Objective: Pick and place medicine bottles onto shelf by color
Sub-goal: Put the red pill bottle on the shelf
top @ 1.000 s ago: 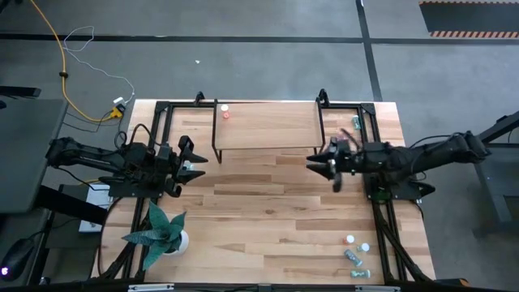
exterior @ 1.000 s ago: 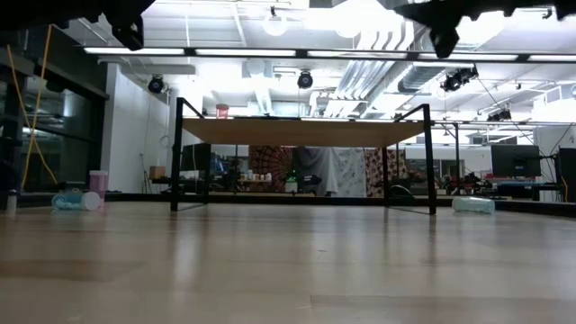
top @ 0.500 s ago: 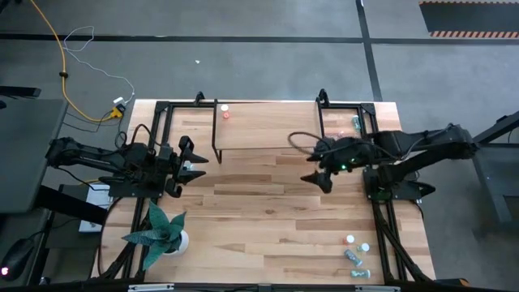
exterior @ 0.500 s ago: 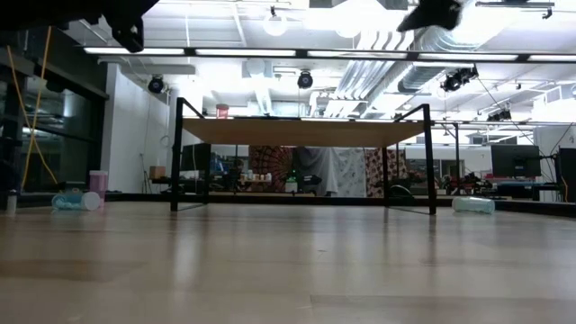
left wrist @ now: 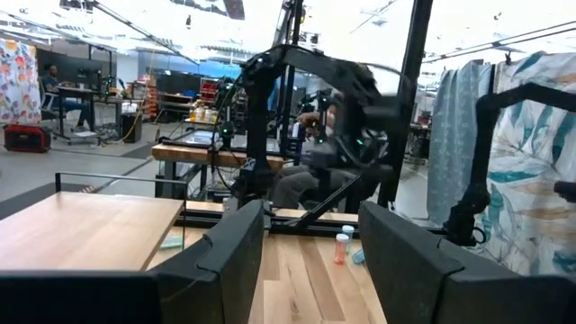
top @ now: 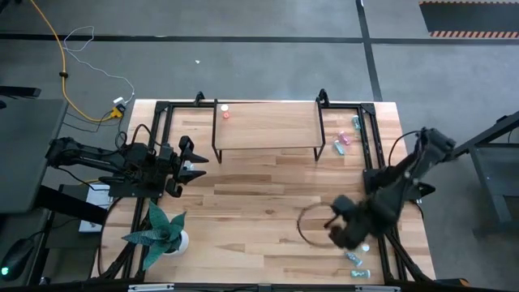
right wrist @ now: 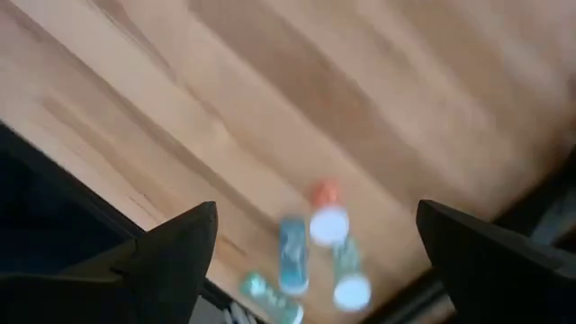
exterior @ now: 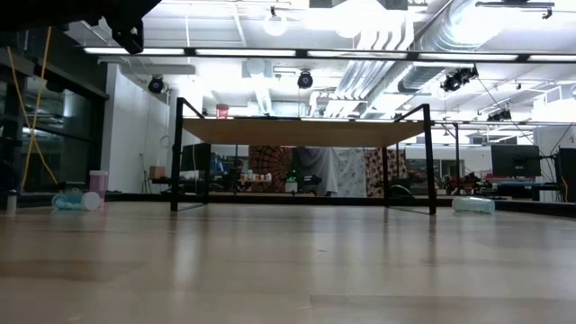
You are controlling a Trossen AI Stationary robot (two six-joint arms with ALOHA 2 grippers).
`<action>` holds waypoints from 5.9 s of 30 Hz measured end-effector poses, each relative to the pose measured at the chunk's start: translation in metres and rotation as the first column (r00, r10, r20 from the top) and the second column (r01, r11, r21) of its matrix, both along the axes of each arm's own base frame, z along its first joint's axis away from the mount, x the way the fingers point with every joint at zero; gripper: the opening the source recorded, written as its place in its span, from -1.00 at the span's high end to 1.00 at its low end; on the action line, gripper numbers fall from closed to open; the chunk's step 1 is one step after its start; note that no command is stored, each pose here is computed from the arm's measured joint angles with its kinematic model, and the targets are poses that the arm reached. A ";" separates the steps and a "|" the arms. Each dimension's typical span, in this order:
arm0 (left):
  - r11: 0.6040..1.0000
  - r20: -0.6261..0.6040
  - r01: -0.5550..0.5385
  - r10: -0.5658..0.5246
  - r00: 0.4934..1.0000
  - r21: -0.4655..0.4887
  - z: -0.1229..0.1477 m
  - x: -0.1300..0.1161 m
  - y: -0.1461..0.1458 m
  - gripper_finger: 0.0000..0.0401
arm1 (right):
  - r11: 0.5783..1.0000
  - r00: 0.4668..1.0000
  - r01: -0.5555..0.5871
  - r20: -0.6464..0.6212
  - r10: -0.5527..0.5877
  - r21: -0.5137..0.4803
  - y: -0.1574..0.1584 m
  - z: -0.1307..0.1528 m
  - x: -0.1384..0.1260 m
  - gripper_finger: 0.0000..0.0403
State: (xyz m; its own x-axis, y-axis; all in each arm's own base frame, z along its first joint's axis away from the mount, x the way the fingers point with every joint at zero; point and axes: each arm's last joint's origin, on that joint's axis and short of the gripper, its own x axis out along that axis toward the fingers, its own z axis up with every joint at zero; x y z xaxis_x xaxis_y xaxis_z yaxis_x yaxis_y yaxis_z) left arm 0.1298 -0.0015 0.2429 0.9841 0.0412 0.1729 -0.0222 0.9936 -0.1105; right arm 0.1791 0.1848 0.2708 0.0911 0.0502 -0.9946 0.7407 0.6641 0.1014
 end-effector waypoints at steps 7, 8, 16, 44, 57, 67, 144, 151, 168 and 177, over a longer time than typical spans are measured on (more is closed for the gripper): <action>1.000 0.000 0.000 0.000 1.000 0.000 0.000 0.000 0.000 0.14 | 0.998 0.980 0.057 -0.191 -0.063 -0.039 0.046 -0.047 -0.007 -0.84; 1.000 0.000 0.000 0.000 1.000 0.000 0.000 0.000 0.000 0.14 | 0.997 0.978 0.055 -0.199 -0.063 -0.048 0.049 -0.052 -0.006 -0.84; 0.999 0.016 -0.007 0.006 1.000 0.038 0.002 0.000 0.000 0.14 | 0.990 0.968 0.062 -0.236 -0.090 -0.123 0.050 -0.075 0.006 -0.84; 0.999 0.023 -0.009 0.008 1.000 0.048 0.002 0.000 0.000 0.14 | 0.993 0.966 -0.054 -0.258 0.026 -0.104 0.040 -0.100 0.006 -0.01; 0.999 0.023 -0.009 0.008 1.000 0.048 0.002 0.000 0.000 0.14 | 0.993 0.956 -0.065 -0.292 0.034 -0.096 0.039 -0.099 0.004 0.50; 0.999 0.022 -0.009 0.008 1.000 0.048 0.002 0.000 0.000 0.14 | 0.997 0.970 -0.076 -0.232 0.075 0.003 0.037 -0.085 0.008 0.48; 0.999 0.010 -0.008 0.008 1.000 0.048 0.001 0.000 0.000 0.14 | 0.956 0.969 0.244 -0.004 -0.248 -0.164 -0.320 0.054 0.105 0.51; 0.999 -0.001 -0.007 0.007 1.000 0.047 0.000 0.000 0.000 0.14 | 0.971 0.984 0.176 0.046 -0.171 -0.162 -0.321 0.055 0.110 0.51; 1.000 -0.016 -0.003 0.003 1.000 0.025 -0.001 0.000 0.000 0.14 | 0.968 0.983 0.183 0.005 -0.185 -0.172 -0.322 0.055 0.106 0.51; 1.000 -0.016 -0.002 0.003 1.000 0.025 -0.001 0.000 0.000 0.14 | 0.963 0.984 0.176 -0.004 -0.180 -0.204 -0.322 0.055 0.105 0.45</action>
State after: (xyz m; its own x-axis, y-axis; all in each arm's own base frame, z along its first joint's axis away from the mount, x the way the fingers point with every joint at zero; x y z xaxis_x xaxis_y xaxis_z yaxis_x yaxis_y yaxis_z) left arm 0.1300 -0.0016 0.2416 0.9866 0.0396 0.1582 -0.0263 0.9960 -0.0855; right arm 0.2845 -0.1376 0.3256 0.0579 -0.1665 -0.9843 0.8493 0.5265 -0.0391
